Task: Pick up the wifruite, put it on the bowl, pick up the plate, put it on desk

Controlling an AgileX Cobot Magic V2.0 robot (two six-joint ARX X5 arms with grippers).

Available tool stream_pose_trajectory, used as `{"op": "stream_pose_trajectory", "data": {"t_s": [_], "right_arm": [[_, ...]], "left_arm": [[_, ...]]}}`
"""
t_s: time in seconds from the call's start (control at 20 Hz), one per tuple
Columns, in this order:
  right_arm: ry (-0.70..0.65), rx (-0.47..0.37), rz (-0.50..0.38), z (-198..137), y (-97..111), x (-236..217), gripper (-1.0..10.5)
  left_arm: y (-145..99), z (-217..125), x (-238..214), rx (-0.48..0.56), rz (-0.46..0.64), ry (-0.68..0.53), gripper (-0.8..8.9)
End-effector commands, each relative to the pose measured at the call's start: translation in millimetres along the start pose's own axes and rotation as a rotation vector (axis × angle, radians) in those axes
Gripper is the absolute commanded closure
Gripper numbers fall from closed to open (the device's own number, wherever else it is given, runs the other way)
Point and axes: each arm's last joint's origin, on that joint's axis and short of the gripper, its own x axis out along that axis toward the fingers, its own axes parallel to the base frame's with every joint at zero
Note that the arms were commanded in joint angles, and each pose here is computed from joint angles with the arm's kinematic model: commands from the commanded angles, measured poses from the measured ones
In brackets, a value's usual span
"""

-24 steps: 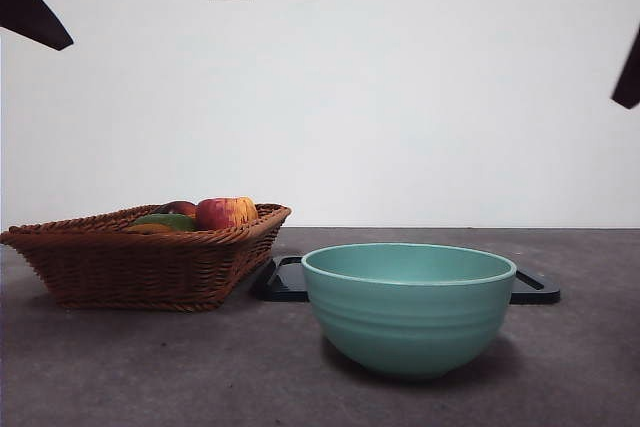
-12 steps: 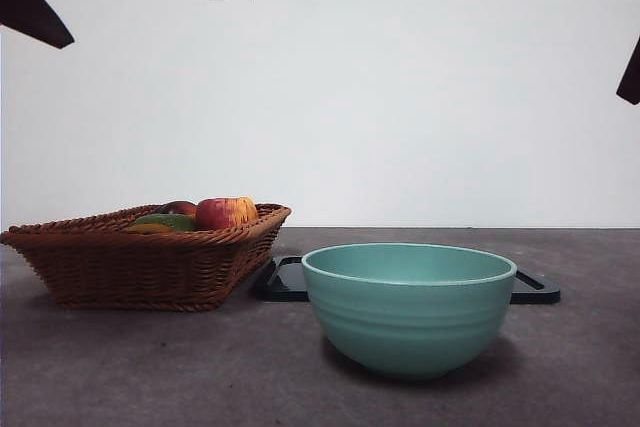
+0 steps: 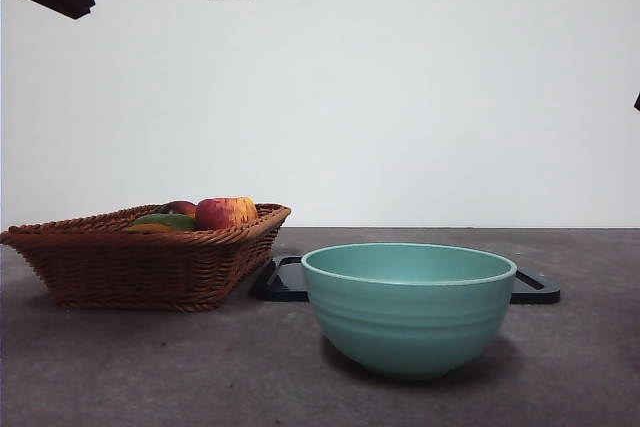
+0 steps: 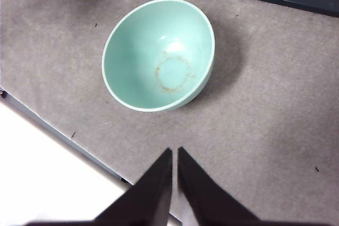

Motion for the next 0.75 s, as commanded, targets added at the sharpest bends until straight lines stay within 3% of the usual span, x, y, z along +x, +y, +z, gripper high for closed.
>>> {"op": "stream_pose_trajectory", "data": {"t_s": [0.05,0.35,0.5,0.65,0.75], "right_arm": [[-0.017,-0.003,0.014,4,3,-3,9.4],[-0.017,-0.003,0.014,4,3,-3,9.4],[-0.017,-0.003,0.014,4,3,-3,9.4],[-0.017,-0.003,0.014,4,3,-3,9.4],[-0.017,-0.003,0.014,4,3,-3,9.4]], "left_arm": [[-2,4,-2,0.017,-0.007,-0.016,8.01],[-2,4,-2,0.018,-0.008,-0.018,8.01],[-6,3,-15,0.074,0.016,-0.088,8.01],[-9,12,-49,0.188,0.112,-0.411,8.01],[-12,10,-81,0.281,0.237,-0.666,8.01]]}}
